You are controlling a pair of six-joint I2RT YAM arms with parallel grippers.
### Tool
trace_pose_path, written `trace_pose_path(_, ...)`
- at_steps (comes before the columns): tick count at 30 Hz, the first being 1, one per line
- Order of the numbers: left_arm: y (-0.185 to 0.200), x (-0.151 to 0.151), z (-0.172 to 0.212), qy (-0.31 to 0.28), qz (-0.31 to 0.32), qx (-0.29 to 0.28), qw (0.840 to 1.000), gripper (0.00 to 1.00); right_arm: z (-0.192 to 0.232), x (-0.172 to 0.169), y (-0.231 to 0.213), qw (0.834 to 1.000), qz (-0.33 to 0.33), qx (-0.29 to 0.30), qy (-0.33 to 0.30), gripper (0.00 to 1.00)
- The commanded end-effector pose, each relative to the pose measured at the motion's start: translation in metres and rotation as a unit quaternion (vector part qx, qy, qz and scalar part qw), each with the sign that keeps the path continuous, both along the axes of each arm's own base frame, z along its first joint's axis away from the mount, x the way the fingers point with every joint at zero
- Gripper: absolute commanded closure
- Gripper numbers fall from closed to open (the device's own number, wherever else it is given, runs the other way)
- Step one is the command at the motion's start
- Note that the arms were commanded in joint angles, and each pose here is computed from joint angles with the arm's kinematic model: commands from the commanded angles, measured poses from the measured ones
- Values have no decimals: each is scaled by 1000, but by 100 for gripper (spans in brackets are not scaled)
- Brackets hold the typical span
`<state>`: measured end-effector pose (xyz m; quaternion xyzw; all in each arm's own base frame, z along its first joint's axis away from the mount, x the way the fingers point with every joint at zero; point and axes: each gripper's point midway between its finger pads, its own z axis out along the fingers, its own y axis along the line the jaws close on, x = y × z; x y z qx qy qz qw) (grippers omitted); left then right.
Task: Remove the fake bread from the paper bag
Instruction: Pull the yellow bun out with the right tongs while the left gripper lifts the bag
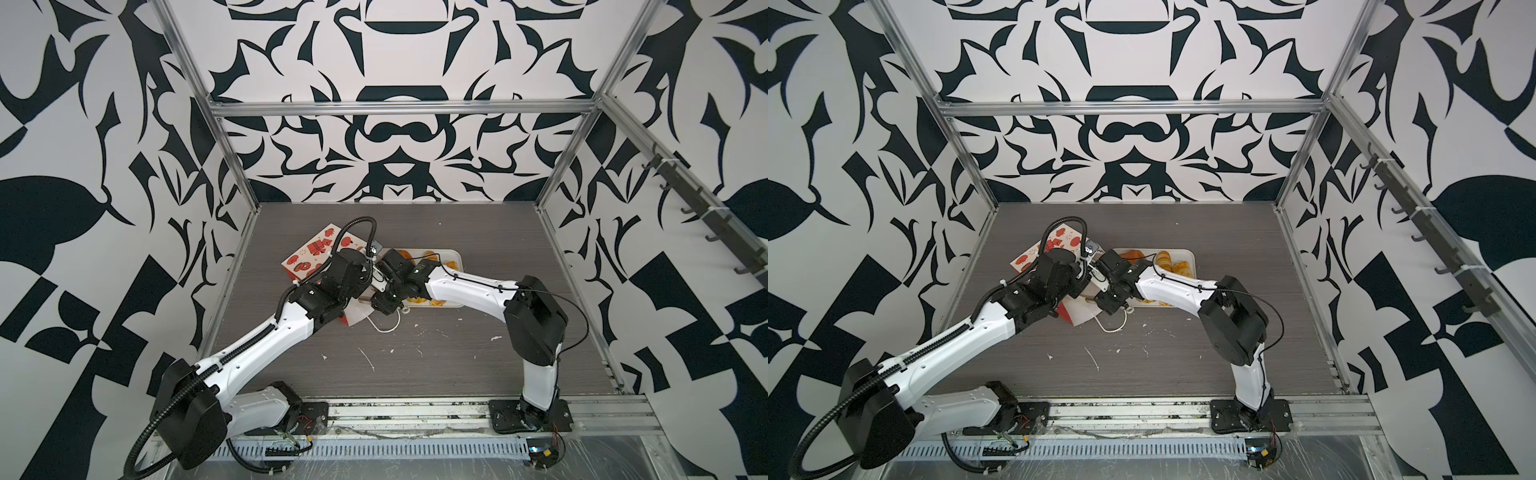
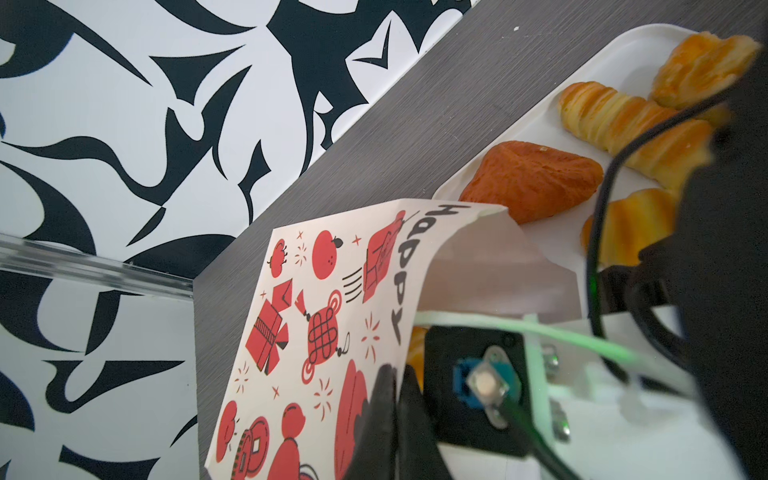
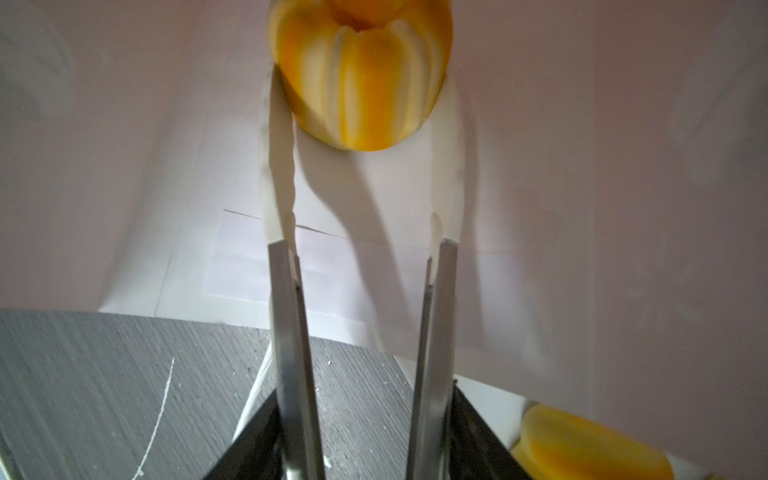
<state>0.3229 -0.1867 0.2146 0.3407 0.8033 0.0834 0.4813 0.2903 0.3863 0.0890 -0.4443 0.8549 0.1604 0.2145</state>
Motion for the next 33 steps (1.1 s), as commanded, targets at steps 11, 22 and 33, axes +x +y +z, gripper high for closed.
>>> trace_pose_path(11, -4, 0, 10, -5, -4, -18, 1000, 100, 44, 14, -1, 997, -43, 39, -45, 53)
trace_pose_path(22, -5, 5, 6, -4, -1, -3, 1000, 100, 62, -11, -34, 997, -54, 39, -41, 58)
trace_pose_path(33, -1, 14, 3, -11, 23, 12, 1000, 100, 75, -46, -69, 997, -66, 42, -10, 59)
